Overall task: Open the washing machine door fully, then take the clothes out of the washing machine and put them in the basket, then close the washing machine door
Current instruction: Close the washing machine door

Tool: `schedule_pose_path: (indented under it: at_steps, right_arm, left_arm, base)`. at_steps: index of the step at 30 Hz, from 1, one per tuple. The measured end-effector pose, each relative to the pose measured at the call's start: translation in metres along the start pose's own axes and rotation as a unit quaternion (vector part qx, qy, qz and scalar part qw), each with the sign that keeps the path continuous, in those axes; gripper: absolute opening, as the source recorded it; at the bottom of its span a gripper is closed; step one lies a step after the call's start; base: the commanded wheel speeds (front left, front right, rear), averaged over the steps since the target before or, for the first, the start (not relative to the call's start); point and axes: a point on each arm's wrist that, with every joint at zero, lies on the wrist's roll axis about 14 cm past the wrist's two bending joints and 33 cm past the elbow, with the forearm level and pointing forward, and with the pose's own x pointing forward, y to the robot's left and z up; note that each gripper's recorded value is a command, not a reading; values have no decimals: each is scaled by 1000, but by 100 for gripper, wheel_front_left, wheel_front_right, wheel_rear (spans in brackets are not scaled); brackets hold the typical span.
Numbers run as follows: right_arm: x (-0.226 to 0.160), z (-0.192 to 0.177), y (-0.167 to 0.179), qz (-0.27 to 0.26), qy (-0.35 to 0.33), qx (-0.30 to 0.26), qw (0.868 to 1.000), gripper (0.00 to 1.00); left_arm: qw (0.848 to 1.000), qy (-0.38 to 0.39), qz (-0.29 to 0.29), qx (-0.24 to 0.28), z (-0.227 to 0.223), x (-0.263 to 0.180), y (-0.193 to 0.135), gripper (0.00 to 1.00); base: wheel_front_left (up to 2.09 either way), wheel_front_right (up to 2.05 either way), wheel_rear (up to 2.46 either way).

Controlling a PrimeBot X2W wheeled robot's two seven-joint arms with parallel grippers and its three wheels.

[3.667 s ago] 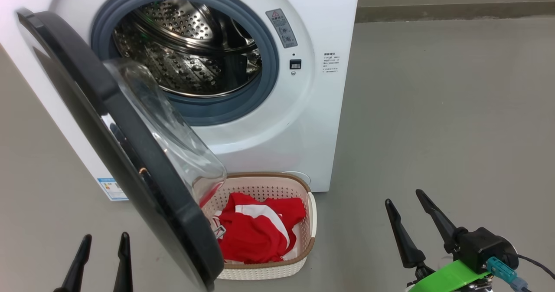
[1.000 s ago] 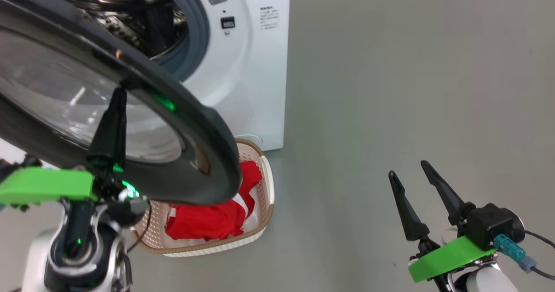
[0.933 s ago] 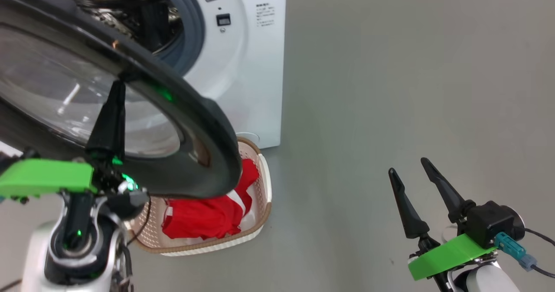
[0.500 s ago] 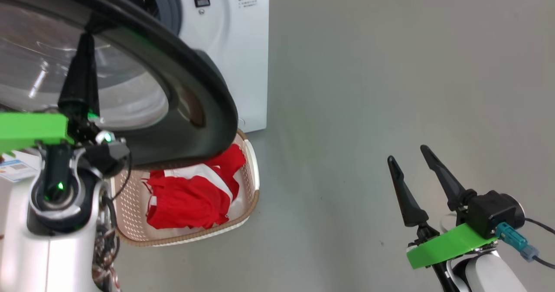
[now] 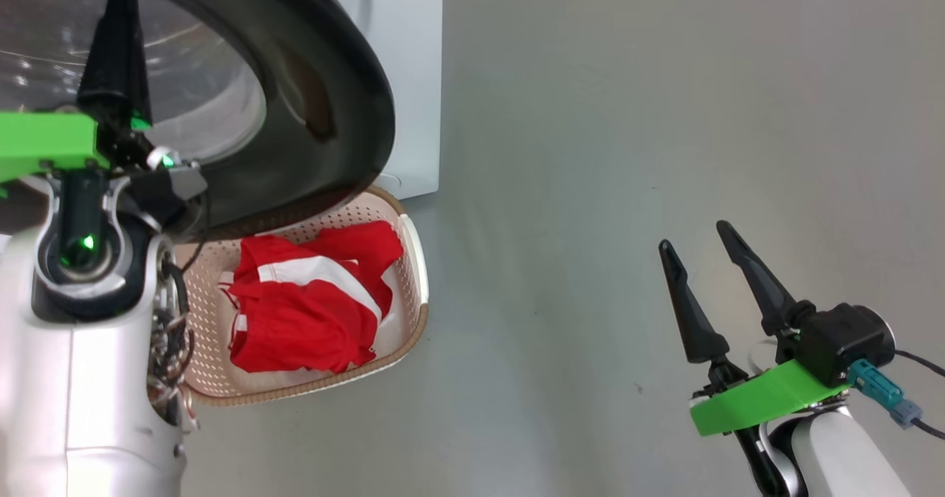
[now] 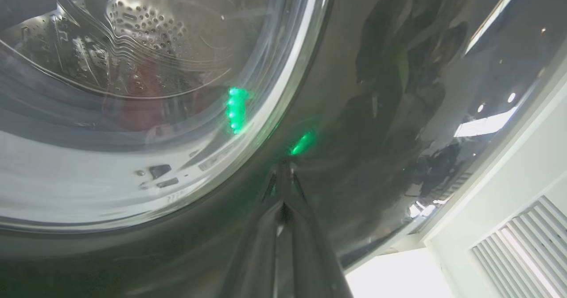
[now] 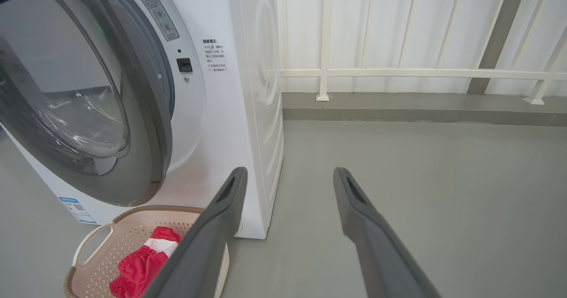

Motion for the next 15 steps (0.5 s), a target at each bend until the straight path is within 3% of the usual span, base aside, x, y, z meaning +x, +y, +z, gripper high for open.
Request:
schedule_pose_path:
  at_steps: [10,11,12,14,15]
  right_arm:
    - [1,2,-2,-3,-2,0,1000,100]
    - [0,2,-1,-3,-3,0,1000,100]
    - [0,4,-1,-2,-5,0,1000,100]
    - [-1,7,0,-2,-10,1,1000,100]
    - [-2,9,1,-1,-13,2,1000,100]
  left_arm:
    - [1000,14,-10,5,-8,8,-3,0]
    - [1000,15,-13,9,-9,8,-5,11]
    - [1000,20,-17,10,-10,7,-8,31]
    - [999,23,-30,13,-13,3,-16,100]
    - [999,24,-36,14,-13,1,-19,100]
  base:
    - [0,0,0]
    - [0,0,0]
    - [0,0,0]
    - [0,0,0]
    - [0,0,0]
